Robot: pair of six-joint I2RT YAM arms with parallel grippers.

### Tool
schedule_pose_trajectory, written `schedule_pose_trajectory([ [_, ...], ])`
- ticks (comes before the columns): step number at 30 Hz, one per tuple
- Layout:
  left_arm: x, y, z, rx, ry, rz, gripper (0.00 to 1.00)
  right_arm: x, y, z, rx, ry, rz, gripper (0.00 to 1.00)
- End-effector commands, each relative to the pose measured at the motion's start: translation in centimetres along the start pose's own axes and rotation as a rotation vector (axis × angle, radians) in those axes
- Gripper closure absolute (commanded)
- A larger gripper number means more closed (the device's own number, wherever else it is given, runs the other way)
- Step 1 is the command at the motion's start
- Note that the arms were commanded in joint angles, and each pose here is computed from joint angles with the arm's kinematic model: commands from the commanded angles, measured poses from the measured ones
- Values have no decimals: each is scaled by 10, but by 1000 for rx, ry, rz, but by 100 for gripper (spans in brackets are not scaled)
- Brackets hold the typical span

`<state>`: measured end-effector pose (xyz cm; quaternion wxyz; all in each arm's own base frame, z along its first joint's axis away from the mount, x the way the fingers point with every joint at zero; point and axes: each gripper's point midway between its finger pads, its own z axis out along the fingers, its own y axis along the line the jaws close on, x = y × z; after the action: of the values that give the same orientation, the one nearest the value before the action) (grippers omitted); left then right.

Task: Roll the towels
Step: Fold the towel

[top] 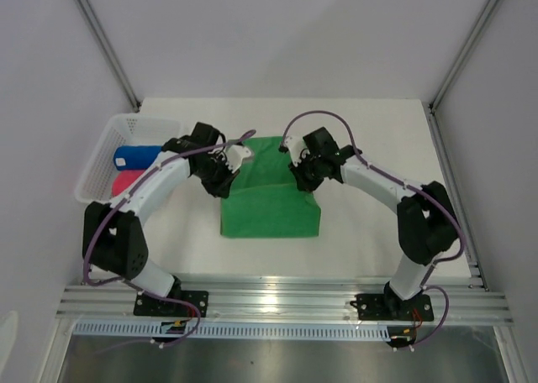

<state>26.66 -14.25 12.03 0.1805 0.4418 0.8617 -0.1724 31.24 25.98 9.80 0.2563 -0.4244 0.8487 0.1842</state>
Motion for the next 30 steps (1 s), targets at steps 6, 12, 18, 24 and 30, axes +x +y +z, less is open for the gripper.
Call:
schedule_pose_trajectory([
  [6,-63,101,9,-269,-28,-87,99,-80,-129,22,347,-123,-49,100],
  [12,-75,149,22,-380,21,-126,99,-104,-161,41,354,-163,-14,100],
  [18,-71,179,22,-467,53,-168,99,-112,-172,59,367,-177,-9,100],
  [24,-92,199,11,-544,-8,-189,99,-130,-182,63,390,-221,-9,100],
  [30,-105,215,10,-580,-28,-201,99,-142,-189,68,402,-261,8,100],
])
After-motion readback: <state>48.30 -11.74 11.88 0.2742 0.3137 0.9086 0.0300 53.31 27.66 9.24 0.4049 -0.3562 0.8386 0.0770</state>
